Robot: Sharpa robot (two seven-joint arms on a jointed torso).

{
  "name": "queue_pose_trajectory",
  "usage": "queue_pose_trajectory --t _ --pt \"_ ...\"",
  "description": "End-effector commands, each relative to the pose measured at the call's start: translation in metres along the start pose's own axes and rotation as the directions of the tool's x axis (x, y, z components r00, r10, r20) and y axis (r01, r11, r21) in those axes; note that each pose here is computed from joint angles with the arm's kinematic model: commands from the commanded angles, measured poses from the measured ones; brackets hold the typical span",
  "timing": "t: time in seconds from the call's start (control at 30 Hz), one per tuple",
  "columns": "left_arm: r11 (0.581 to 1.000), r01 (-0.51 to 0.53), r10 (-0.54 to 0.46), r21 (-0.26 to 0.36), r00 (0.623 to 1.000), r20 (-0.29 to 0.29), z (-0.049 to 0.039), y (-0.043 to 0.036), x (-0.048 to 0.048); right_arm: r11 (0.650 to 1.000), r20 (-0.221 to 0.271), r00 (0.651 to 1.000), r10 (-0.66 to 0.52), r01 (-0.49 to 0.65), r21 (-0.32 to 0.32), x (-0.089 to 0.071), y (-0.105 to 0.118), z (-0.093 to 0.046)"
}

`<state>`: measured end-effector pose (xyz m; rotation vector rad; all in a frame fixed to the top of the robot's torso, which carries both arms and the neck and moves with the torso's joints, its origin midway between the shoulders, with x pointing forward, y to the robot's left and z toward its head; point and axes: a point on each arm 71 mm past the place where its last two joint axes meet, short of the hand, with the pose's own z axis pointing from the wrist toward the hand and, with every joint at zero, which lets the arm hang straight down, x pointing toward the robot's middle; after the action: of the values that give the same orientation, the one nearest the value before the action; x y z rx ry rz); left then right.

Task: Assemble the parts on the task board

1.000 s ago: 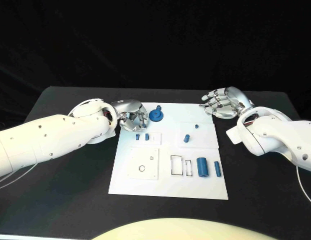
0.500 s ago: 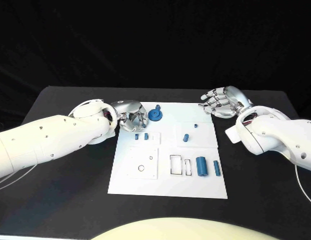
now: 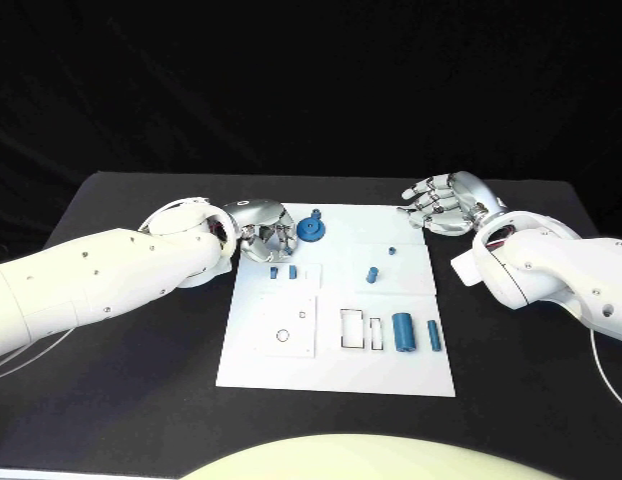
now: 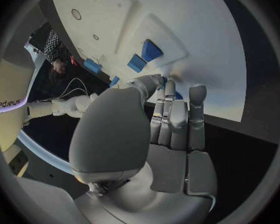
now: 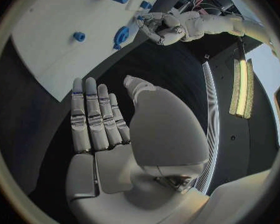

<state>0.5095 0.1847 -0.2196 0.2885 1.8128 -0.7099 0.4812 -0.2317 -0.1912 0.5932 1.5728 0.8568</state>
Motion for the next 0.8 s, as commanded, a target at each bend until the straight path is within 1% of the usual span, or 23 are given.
queue_pose_trajectory --t 0.03,0.37,0.6,0.8 --pt "1.000 -0.007 0.006 -0.013 0.999 -0.049 0.0006 0.0006 0.0060 1.000 -0.010 1.000 0.002 -0.003 -0.004 0.0005 0.0003 0.0000" --pt "1.000 -0.002 0.000 -0.023 0.994 -0.107 0.0022 0.0004 0.0106 1.000 -0.011 1.000 0.003 -0.003 -0.003 0.0001 -0.0001 -0.0003" --pt "1.000 0.000 -0.003 -0.026 0.993 -0.114 0.0024 0.0008 0.0112 1.000 -0.012 1.000 0.003 -0.003 -0.001 -0.0003 -0.0008 -0.0002" --pt "1.000 0.005 -0.008 -0.027 0.994 -0.108 0.0014 0.0014 0.0105 1.000 -0.012 1.000 0.003 -0.003 0.003 -0.0006 -0.0016 -0.0001"
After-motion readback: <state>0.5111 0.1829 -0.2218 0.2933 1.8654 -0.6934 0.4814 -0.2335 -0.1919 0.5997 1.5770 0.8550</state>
